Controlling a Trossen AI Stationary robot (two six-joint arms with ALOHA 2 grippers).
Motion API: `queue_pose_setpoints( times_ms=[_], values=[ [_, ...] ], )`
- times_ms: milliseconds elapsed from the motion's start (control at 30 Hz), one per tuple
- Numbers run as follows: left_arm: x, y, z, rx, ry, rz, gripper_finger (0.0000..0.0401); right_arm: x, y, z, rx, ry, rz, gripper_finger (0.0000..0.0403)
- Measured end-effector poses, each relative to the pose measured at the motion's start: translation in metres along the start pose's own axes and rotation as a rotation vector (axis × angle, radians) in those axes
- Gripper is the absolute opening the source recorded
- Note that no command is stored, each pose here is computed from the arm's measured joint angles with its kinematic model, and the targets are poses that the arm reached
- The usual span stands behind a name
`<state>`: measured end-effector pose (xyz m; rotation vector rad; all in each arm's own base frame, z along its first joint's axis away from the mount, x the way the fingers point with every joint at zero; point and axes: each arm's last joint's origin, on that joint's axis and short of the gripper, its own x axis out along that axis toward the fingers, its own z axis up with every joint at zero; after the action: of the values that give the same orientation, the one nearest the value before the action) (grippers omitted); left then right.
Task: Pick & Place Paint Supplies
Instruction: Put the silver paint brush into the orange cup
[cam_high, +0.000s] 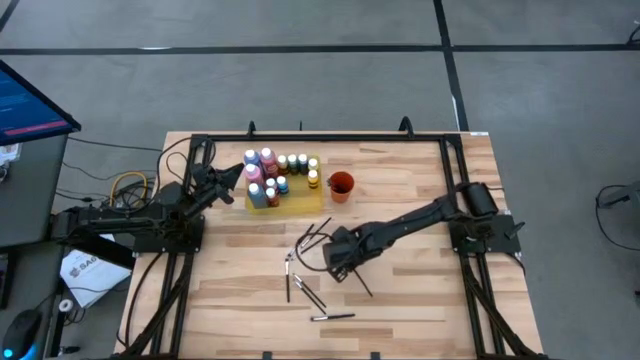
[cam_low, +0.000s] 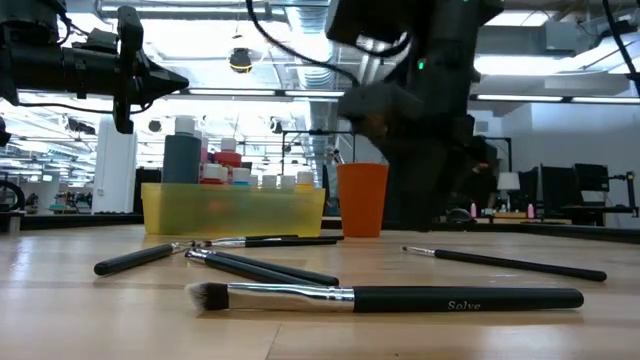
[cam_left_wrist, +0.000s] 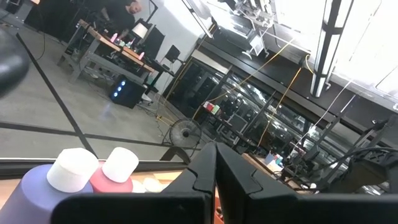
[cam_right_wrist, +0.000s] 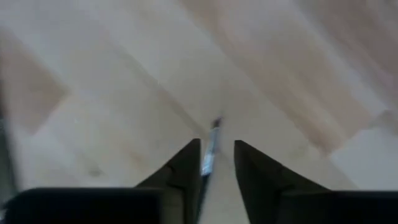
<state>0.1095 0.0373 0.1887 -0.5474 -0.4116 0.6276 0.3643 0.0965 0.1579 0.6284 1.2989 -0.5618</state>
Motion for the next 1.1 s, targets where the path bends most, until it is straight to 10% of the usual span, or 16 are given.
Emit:
queue_pose_setpoints(
  times_ms=[467,867,1100],
  values=[
    [0.000,0.000,0.000,0.000,0.000,0.000,0.0001,0.003,-0.004,0.010,0.007,-0.009,0.002,0.0163],
    [0.000,0.000,0.000,0.000,0.000,0.000,0.0001,0.035,0.006,0.005,-0.016,0.008,-0.045,0.0126],
    [0.000,0.000,0.000,0.000,0.000,-0.001,0.0001,0.033,0.005,0.010,-0.026,0.049,-0.052,0.0014]
  ],
)
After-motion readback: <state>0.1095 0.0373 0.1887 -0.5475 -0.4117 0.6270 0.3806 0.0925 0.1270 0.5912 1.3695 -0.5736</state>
